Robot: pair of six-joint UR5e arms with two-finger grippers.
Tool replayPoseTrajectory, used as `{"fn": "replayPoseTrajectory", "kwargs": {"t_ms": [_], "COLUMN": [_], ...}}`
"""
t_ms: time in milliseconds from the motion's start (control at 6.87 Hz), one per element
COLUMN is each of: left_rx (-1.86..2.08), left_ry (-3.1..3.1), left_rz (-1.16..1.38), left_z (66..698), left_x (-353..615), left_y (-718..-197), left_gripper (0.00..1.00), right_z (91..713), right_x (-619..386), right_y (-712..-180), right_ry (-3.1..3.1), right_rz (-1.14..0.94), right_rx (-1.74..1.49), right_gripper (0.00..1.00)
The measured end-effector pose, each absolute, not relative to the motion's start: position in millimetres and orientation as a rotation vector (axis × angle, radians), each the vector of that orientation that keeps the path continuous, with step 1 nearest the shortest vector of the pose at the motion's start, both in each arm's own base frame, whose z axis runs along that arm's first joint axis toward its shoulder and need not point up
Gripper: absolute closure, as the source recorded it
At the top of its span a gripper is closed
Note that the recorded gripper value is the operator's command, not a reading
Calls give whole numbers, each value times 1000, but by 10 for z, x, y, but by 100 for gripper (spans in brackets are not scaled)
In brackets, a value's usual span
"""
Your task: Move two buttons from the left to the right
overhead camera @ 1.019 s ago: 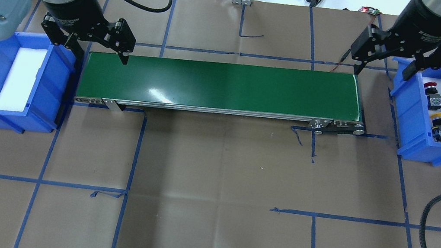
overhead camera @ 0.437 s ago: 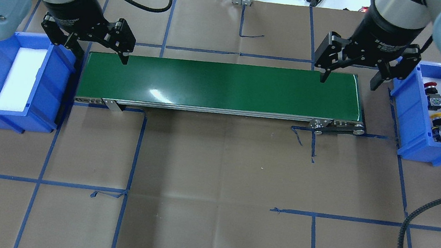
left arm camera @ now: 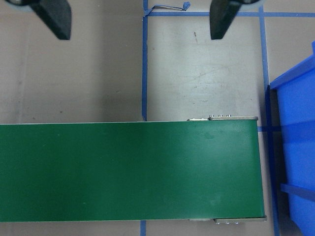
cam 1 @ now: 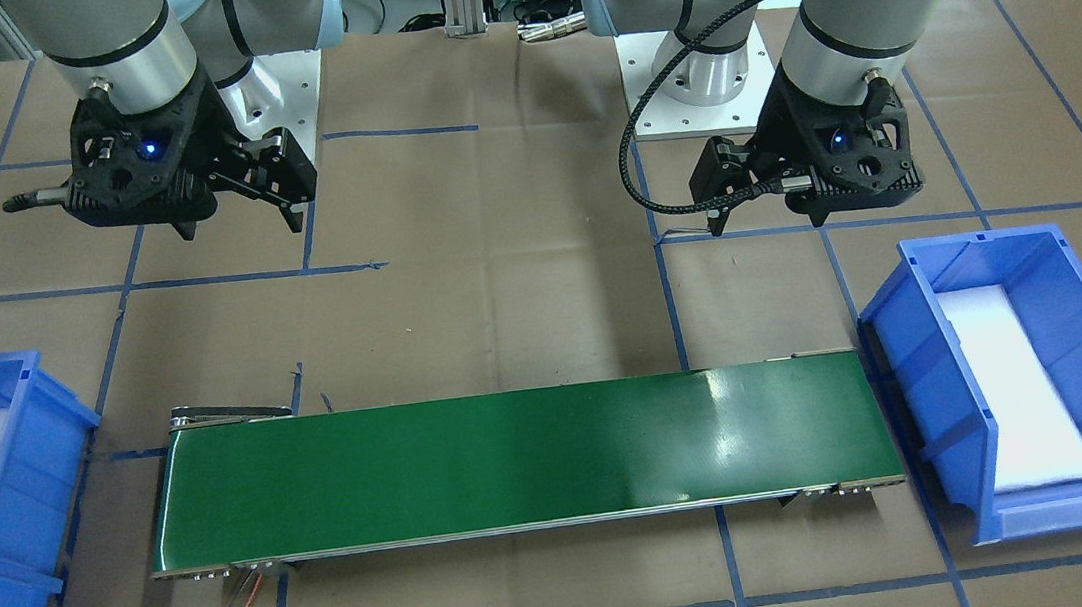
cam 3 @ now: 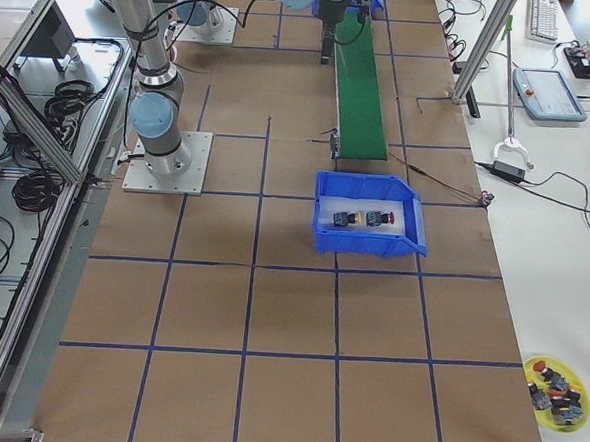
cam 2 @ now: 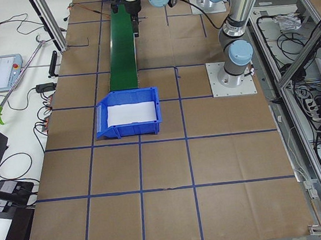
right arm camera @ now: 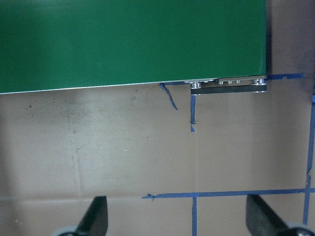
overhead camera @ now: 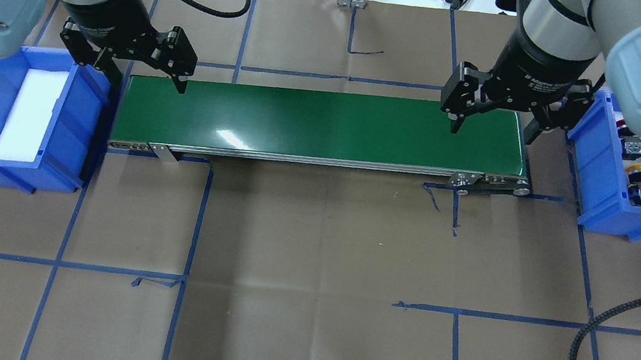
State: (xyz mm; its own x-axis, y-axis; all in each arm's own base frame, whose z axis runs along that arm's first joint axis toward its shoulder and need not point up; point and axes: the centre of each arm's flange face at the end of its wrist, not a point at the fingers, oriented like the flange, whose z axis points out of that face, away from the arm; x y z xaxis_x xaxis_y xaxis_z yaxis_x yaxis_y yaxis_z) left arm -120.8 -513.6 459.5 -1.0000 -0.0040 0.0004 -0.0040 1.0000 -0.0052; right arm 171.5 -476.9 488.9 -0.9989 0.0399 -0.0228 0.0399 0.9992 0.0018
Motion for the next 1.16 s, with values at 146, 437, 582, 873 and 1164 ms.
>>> {"fn": "replayPoseTrajectory", "kwargs": {"t_ms": [146,437,582,873,1164], "left_rx": [7,7,7,6,6], "left_ry": [-3142,-3142,-3142,-3141,-3141], "left_rz": [8,8,8,8,7], "left_z": [4594,4594,4595,4595,4594], "left_x": [-1208,-1207,-1207,-1208,-1208], "left_y": [-5135,-5135,-5136,-5136,-5135], "left_gripper": [0,0,0,0,0], "right_z": [4959,5012,5021,5014,5006], "right_x": [1709,1709,1711,1709,1709], "right_y": [-4718,-4703,-4703,-4705,-4708], "right_ry": [3119,3120,3119,3120,3120], "right_rz": [-21,-38,-41,-38,-36], "right_rx": [61,59,58,57,56], "right_gripper": [0,0,0,0,0]}}
